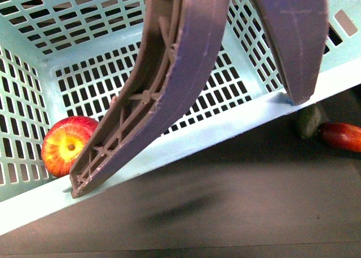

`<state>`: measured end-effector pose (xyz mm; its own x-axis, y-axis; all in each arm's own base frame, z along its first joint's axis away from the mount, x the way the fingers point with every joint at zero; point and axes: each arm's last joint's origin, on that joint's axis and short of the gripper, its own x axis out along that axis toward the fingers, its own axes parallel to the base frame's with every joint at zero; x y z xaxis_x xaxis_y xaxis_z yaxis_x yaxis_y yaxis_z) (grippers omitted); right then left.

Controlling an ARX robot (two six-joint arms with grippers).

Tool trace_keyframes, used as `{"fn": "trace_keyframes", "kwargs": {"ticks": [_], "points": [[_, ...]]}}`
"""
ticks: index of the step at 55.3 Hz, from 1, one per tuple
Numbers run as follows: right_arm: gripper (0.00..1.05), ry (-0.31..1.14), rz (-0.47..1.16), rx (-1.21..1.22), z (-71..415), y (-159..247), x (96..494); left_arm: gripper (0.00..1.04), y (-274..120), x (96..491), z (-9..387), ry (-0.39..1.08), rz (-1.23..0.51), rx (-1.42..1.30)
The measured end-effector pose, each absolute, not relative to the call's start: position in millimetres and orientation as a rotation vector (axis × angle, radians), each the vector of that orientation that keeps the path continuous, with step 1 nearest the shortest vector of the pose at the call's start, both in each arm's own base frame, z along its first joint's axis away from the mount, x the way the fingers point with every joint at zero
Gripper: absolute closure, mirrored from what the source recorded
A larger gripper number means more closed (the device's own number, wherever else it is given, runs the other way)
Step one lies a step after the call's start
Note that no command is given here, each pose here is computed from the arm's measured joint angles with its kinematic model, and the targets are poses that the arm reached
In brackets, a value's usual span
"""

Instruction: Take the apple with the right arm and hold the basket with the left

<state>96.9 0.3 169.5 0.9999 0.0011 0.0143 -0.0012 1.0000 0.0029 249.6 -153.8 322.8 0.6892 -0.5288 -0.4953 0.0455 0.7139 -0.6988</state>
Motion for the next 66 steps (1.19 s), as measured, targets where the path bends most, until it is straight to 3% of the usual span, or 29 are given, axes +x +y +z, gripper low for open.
{"fn": "trace_keyframes", "kwargs": {"ticks": [11, 23, 39, 66], "points": [[0.07, -0.014, 0.001, 0.003, 170, 0, 97, 0.88, -154, 250, 323, 0.750, -0.354, -0.713], [0.09, -0.014, 0.001, 0.003, 170, 0, 97, 0.88, -154, 250, 322, 0.748, -0.362, -0.731], [0.09, -0.014, 0.001, 0.003, 170, 0, 97, 0.88, -134, 257, 320, 0.678, -0.270, -1.090], [0.09, -0.015, 0.001, 0.003, 170, 0, 97, 0.88, -3, 306, 278, 0.477, 0.272, -1.279]]}}
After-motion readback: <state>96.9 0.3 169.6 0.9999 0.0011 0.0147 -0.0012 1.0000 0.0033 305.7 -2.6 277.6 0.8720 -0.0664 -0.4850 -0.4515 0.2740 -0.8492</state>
